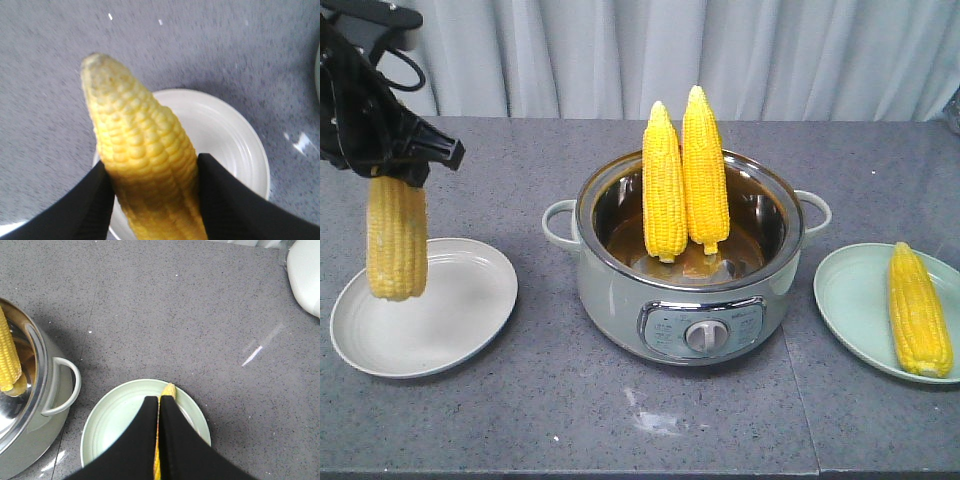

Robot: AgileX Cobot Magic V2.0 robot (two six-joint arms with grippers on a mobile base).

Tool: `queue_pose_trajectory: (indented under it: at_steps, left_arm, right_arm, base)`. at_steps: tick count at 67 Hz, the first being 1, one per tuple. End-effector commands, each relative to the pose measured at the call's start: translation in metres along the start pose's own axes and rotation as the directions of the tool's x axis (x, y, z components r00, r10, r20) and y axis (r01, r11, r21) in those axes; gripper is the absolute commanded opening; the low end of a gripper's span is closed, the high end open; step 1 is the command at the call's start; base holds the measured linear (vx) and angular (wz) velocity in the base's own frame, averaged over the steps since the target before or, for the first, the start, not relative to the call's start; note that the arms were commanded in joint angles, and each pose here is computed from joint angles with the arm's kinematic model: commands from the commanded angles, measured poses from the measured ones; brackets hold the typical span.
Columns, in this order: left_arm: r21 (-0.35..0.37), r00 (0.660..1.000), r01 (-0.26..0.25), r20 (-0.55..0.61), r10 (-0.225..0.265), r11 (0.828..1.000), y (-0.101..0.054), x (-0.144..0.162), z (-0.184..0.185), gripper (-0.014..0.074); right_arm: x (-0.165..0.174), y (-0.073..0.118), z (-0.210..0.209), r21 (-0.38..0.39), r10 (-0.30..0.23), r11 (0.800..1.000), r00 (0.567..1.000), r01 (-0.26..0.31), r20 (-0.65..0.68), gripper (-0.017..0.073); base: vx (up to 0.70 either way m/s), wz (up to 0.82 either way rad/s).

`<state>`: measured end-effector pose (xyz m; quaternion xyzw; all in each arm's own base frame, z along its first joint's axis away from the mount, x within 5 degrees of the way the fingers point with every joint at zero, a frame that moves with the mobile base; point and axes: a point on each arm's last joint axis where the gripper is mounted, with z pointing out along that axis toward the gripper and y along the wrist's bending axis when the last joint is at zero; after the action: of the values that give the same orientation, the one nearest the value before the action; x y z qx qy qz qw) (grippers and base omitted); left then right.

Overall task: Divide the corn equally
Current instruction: 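Lower the corn onto the cream plate and open the left gripper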

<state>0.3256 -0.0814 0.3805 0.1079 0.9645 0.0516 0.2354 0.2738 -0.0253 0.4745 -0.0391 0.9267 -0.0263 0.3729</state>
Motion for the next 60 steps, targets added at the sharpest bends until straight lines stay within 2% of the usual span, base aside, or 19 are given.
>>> queue_pose_trajectory:
  at_steps: [1,13,21,32,40,41,60]
  left_arm:
    - [0.040,0.998,0.044,0.049,-0.046,0.998,0.004,0.004,-0.015,0.0154]
    - [0.044,0.995,0.101,-0.006,-0.101,0.994,0.018,0.009,0.000,0.0171]
    - [0.035,0.994,0.105,-0.031,-0.104,0.994,0.023,0.008,0.010,0.0176]
    - [0.109,0.994,0.084,-0.084,-0.075,0.990,0.014,0.004,0.031,0.0183]
    - [0.114,0.992,0.078,-0.111,-0.065,0.990,0.013,0.003,0.042,0.0185]
    - [0.131,0.984,0.054,-0.177,-0.031,0.990,0.007,0.001,0.070,0.0197]
    - [0.139,0.975,0.059,-0.220,-0.027,0.989,0.004,0.001,0.089,0.0237]
  right_arm:
    - [-0.002,0.000,-0.018,0.010,0.000,1.000,0.999,0.000,0.053,-0.0009]
    - [-0.002,0.000,-0.018,0.010,0.000,1.000,0.999,0.000,0.053,-0.0009]
    - [-0.002,0.000,-0.018,0.010,0.000,1.000,0.999,0.000,0.053,-0.0009]
    - [-0.002,0.000,-0.018,0.010,0.000,1.000,0.999,0.000,0.053,-0.0009]
    - [-0.002,0.000,-0.018,0.010,0.000,1.000,0.999,0.000,0.053,-0.0009]
    - [-0.001,0.000,-0.018,0.010,0.000,1.000,0.999,0.000,0.052,-0.0009]
    - [-0.002,0.000,-0.018,0.011,0.000,1.000,0.999,0.000,0.054,-0.0009]
  base:
    - [0.00,0.00]
    - [0.00,0.00]
    - [0.00,0.00]
    - [0.00,0.00]
    - [0.00,0.00]
    - [0.00,0.00]
    - [0.00,0.00]
